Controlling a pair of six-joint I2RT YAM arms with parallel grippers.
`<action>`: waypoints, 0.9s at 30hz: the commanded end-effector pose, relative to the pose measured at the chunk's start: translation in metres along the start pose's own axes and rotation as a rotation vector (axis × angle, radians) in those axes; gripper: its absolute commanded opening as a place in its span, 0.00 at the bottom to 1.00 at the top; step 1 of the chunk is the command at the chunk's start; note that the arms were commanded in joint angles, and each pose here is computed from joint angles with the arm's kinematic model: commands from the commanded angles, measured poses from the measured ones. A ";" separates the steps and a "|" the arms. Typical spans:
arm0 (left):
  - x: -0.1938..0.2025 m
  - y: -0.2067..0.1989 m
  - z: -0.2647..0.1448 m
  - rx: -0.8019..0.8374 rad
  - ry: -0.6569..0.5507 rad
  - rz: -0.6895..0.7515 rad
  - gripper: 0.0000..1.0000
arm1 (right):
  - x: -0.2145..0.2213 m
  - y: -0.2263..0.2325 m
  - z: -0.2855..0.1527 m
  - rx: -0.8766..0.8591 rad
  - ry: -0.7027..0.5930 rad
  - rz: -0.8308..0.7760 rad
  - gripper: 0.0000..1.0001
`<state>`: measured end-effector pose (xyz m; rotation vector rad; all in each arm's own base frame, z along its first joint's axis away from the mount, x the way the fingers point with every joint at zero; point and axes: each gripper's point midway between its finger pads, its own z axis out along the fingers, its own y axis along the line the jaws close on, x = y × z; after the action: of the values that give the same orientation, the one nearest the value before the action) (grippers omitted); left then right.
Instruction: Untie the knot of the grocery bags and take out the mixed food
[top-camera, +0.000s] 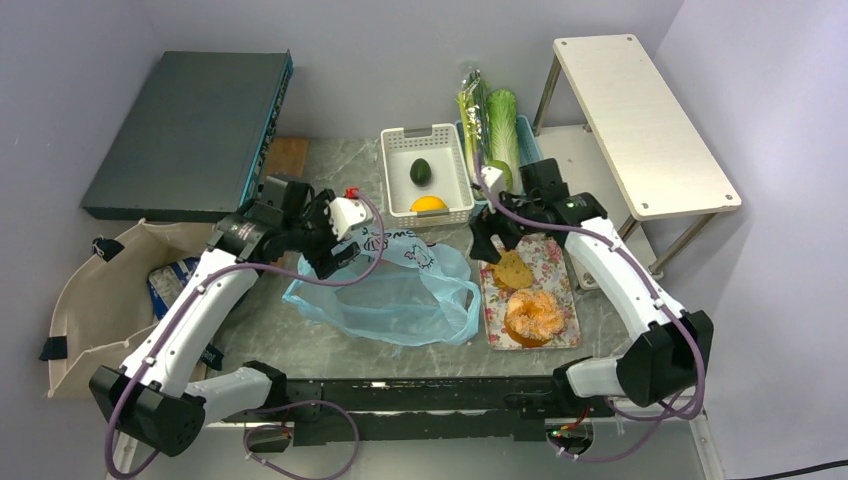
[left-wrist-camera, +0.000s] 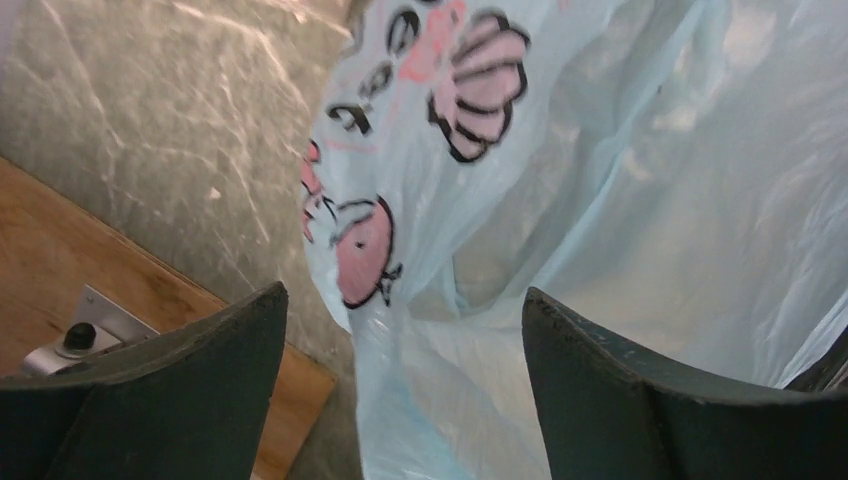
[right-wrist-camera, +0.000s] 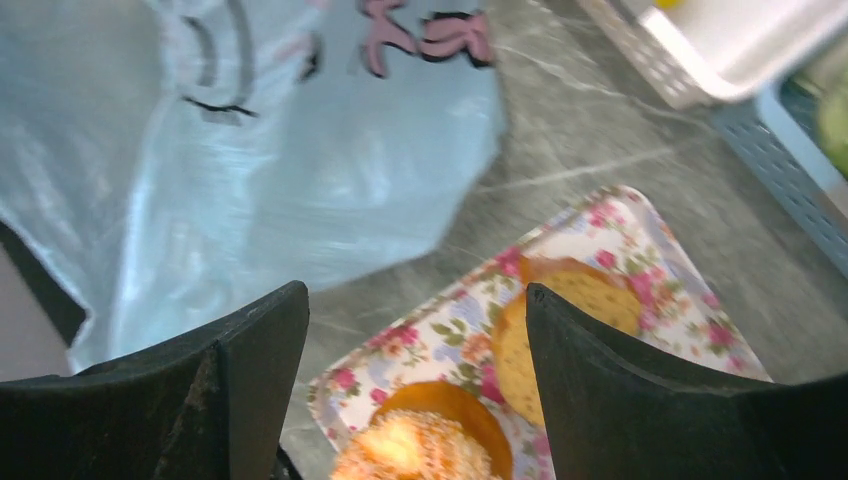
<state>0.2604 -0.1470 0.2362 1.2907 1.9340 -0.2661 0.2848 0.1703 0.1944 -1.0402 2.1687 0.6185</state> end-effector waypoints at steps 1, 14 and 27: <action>0.034 -0.014 0.007 0.060 0.095 0.062 0.81 | -0.021 0.040 0.006 -0.104 -0.061 -0.047 0.80; 0.153 -0.114 0.009 0.402 0.291 0.134 0.31 | 0.077 0.100 0.071 -0.316 0.180 -0.163 0.61; 0.204 -0.119 0.013 0.369 0.394 0.242 0.75 | 0.098 0.066 0.067 -0.175 0.299 -0.362 0.63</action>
<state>0.1202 -0.0692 0.0473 1.9074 2.1714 -0.3364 0.1810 0.2084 0.0576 -1.6152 2.2712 0.6688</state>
